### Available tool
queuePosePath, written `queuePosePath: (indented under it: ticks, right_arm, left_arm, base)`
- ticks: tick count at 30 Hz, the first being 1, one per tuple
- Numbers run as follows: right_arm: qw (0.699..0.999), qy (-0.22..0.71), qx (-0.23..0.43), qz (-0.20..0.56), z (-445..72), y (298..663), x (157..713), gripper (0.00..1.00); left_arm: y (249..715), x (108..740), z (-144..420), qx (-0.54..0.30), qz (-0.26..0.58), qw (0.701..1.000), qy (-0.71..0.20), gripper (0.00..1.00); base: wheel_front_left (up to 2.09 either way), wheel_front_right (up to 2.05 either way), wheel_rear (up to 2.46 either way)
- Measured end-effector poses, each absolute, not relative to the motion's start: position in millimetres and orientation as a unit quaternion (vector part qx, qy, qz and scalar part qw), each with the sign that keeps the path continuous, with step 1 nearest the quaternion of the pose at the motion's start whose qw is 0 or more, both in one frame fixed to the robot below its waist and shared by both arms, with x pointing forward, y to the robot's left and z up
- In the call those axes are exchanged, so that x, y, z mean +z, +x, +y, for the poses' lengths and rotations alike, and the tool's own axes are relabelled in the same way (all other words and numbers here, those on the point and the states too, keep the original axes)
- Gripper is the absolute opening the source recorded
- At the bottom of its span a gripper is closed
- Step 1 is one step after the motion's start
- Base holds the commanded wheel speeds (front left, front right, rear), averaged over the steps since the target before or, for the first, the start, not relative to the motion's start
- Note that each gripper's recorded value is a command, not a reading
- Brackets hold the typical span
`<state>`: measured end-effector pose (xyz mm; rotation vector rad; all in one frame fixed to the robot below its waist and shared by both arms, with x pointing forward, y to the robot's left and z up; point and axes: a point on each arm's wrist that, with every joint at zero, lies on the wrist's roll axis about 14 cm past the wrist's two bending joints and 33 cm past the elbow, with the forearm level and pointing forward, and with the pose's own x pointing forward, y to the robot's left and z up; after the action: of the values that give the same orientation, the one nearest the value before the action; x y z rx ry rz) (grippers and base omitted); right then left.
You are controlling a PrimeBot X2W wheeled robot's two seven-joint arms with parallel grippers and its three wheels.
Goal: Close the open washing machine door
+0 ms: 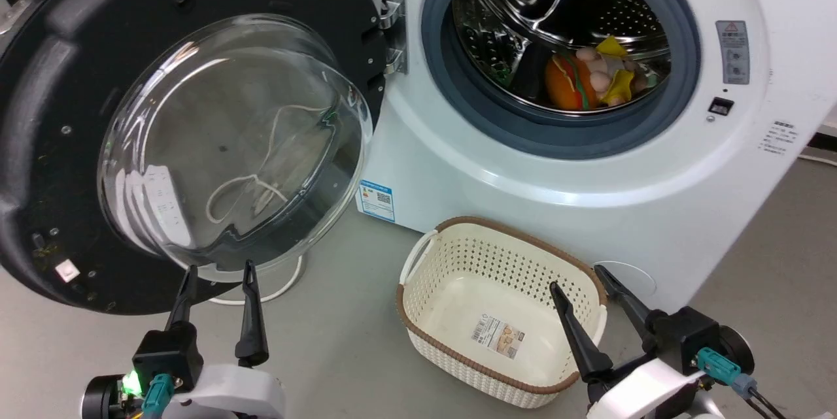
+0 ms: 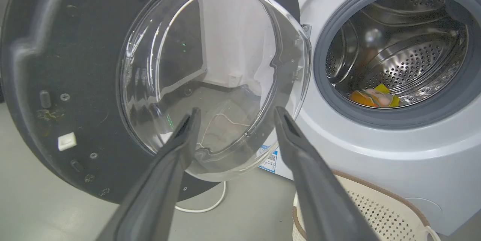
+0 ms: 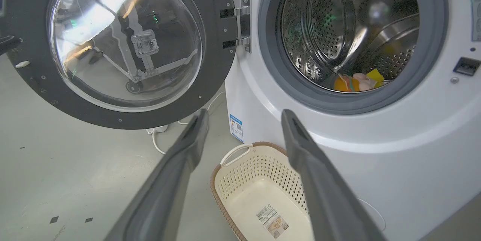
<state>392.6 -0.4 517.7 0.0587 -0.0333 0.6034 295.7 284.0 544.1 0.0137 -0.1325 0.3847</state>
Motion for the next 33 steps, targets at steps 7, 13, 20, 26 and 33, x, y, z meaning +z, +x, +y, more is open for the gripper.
queuePosePath:
  ticks: [7, 13, 20, 26, 33]
  right_arm:
    - [0.949, 0.035, 0.312, -0.018, 10.7, 391.2, 516.5, 1.00]
    - [0.945, 0.042, 0.325, -0.015, 20.2, 391.1, 513.9, 1.00]
    - [0.940, 0.045, 0.337, -0.014, 29.0, 392.2, 510.5, 1.00]
    - [0.942, 0.054, 0.331, -0.003, 25.1, 397.3, 500.0, 1.00]
    - [0.940, 0.061, 0.335, 0.010, 26.2, 398.4, 485.9, 1.00]
  left_arm:
    - [285.2, 549.5, 292.5, 0.208, -0.080, 0.975, -0.002, 0.09]
    - [276.9, 561.0, 299.8, 0.219, -0.103, 0.970, -0.006, 0.00]
    - [260.6, 590.5, 324.1, 0.248, -0.159, 0.955, -0.028, 0.00]
    - [258.0, 628.2, 356.9, 0.256, -0.214, 0.943, -0.004, 0.00]
    - [266.0, 663.4, 418.7, 0.286, -0.253, 0.924, -0.010, 0.00]
  base:
    - [0.00, 0.00, 0.00]
    - [0.00, 0.00, 0.00]
    - [0.00, 0.00, 0.00]
    - [0.00, 0.00, 0.00]
    - [0.00, 0.00, 0.00]
